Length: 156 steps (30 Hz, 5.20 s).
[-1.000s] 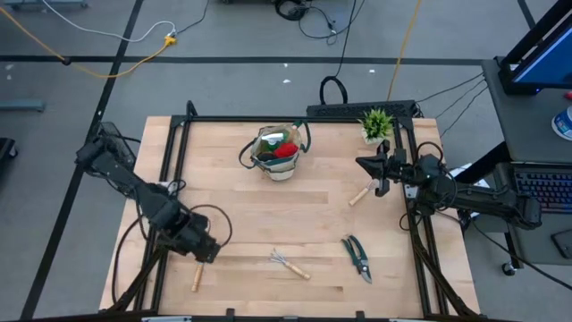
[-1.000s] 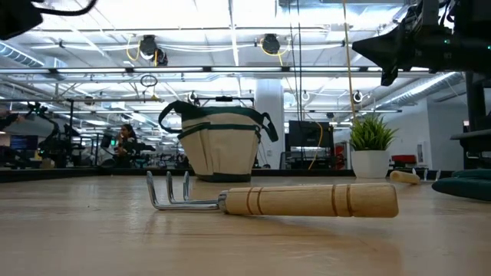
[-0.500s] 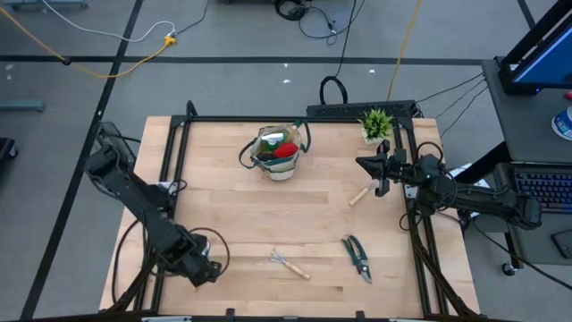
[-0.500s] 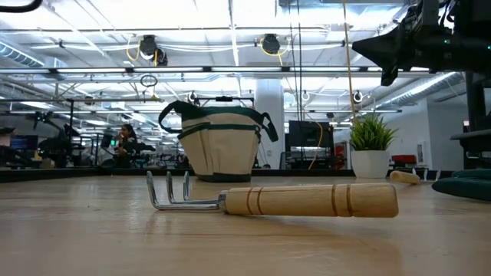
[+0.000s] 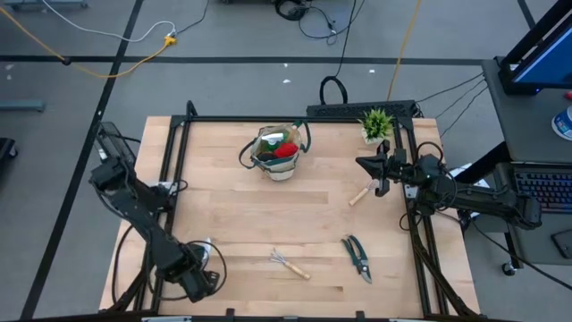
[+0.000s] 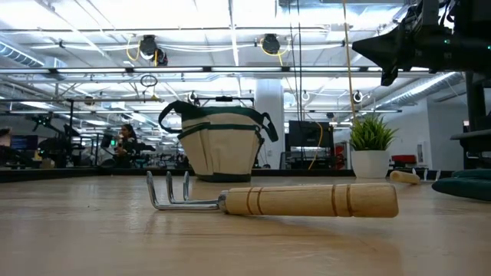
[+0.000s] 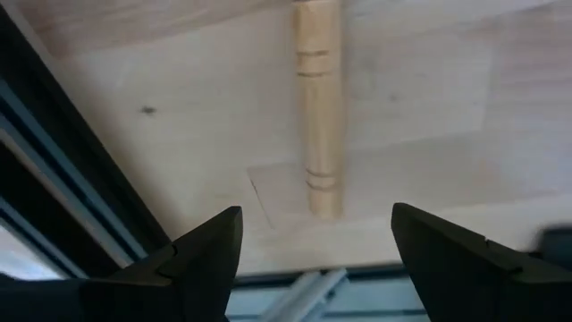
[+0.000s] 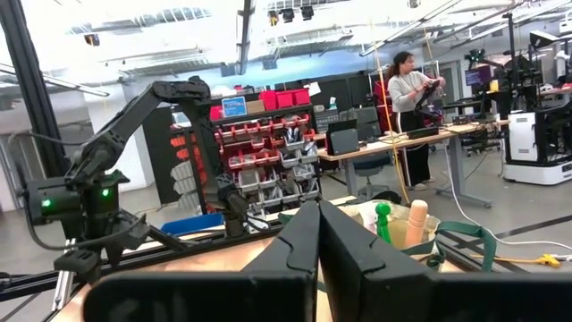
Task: Pick & Place Garden tools in Gardening bag
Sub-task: Put the trowel into the gardening bag
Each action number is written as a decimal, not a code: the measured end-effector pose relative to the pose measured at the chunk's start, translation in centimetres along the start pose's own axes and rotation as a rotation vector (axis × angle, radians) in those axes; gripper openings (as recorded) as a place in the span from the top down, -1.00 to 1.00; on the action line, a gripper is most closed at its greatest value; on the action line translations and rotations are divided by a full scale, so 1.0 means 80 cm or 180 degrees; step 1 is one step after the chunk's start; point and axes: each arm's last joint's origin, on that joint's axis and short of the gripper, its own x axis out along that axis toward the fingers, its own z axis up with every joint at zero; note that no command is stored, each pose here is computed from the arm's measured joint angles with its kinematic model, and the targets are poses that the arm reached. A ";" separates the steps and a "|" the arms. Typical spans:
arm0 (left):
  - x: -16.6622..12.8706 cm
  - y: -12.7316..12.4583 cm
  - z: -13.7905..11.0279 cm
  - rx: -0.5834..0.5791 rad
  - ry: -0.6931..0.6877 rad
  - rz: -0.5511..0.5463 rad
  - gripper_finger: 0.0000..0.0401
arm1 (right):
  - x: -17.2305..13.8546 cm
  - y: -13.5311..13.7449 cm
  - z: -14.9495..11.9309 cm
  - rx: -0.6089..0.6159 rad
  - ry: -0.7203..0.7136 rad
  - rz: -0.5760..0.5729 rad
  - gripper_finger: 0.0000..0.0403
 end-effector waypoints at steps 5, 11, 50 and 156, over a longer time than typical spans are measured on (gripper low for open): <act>0.023 -0.004 -0.002 0.0009 -0.0090 0.0119 -0.47 | 0.000 0.000 0.001 -0.0004 -0.0026 0.0007 1.00; 0.048 -0.014 -0.005 0.0052 -0.0098 0.0137 -0.47 | 0.000 0.001 0.005 -0.0024 -0.0132 0.0042 1.00; 0.055 -0.028 -0.004 0.0515 -0.0262 -0.0270 0.66 | 0.000 0.002 0.004 0.0335 -0.0101 0.0074 1.00; -0.337 -0.038 0.281 0.0443 -0.0473 -0.5657 0.66 | 0.250 0.074 0.089 -0.4593 0.0058 -0.0007 0.05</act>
